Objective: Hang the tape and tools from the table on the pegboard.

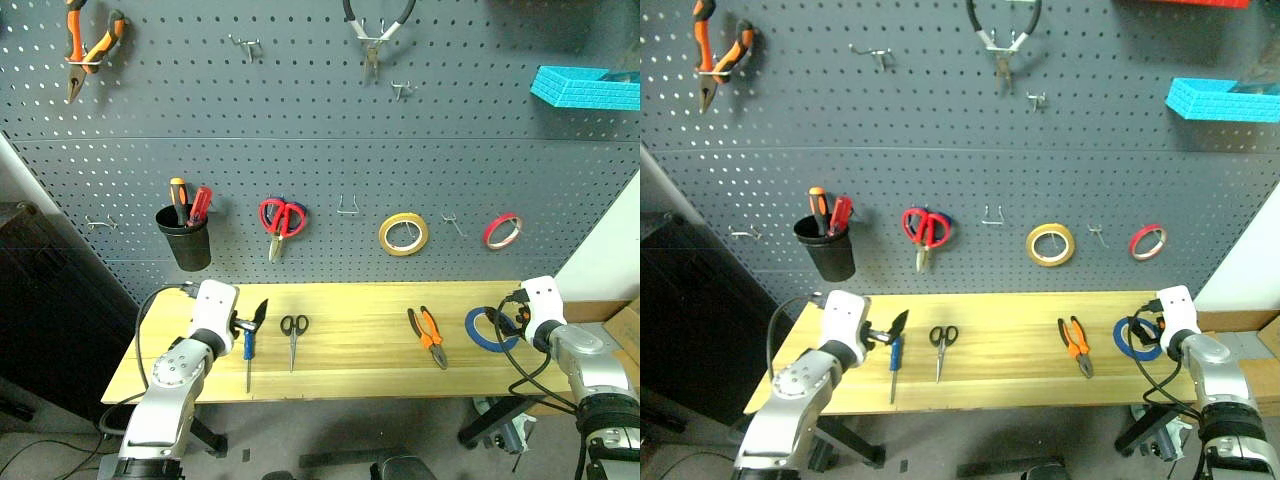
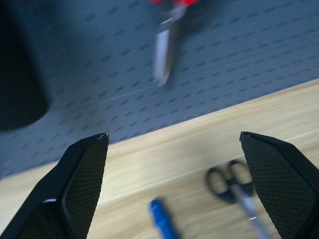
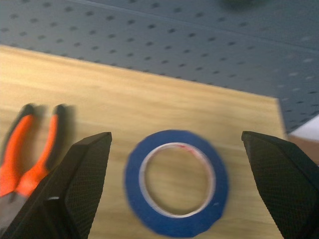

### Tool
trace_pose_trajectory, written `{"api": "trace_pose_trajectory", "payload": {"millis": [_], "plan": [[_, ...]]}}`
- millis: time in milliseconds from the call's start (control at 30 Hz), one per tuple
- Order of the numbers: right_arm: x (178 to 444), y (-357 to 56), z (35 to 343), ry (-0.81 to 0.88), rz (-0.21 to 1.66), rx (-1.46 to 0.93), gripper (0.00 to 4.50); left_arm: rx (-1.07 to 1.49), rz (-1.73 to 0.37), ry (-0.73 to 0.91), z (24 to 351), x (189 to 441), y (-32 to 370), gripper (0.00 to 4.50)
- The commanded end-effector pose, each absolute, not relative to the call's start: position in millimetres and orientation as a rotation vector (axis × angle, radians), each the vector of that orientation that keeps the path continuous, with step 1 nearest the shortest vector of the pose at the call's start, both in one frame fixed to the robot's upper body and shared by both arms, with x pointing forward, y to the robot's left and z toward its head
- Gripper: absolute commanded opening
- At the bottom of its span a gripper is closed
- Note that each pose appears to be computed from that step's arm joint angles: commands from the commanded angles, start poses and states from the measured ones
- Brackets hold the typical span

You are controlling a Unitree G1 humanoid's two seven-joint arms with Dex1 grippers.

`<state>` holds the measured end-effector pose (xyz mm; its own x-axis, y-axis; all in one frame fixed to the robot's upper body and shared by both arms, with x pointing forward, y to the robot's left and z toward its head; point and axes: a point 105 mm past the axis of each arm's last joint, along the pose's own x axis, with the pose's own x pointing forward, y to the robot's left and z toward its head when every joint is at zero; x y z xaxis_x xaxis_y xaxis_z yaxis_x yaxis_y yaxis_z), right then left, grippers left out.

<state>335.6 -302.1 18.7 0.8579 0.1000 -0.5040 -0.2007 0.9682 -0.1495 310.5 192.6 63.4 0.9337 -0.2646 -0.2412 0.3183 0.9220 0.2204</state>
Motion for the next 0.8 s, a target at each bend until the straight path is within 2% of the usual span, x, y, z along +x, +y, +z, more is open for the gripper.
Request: {"api": "trace_pose_trajectory", "payload": {"millis": [33, 200, 333, 533, 800], "plan": [[345.0, -293.1, 28.9, 0.545, 0.207, -0.212, 4.50, 0.334, -0.473, 0.110, 89.0, 314.1, 155.3, 4.45], [358.6, -291.2, 19.7, 0.630, 0.184, -0.174, 4.50, 0.311, -0.769, 0.181, 90.3, 303.6, 115.1, 4.45], [370.2, -290.3, 10.8, 0.680, 0.163, -0.175, 4.50, 0.329, -0.931, 0.192, 96.9, 295.2, 94.3, 4.45], [375.5, -281.0, -6.0, 0.765, 0.161, -0.216, 4.50, 0.348, -1.039, 0.217, 101.2, 287.4, 85.5, 4.45], [367.9, -272.5, -26.1, 0.857, 0.154, -0.234, 4.50, 0.371, -1.102, 0.246, 98.7, 278.9, 86.5, 4.45]]}}
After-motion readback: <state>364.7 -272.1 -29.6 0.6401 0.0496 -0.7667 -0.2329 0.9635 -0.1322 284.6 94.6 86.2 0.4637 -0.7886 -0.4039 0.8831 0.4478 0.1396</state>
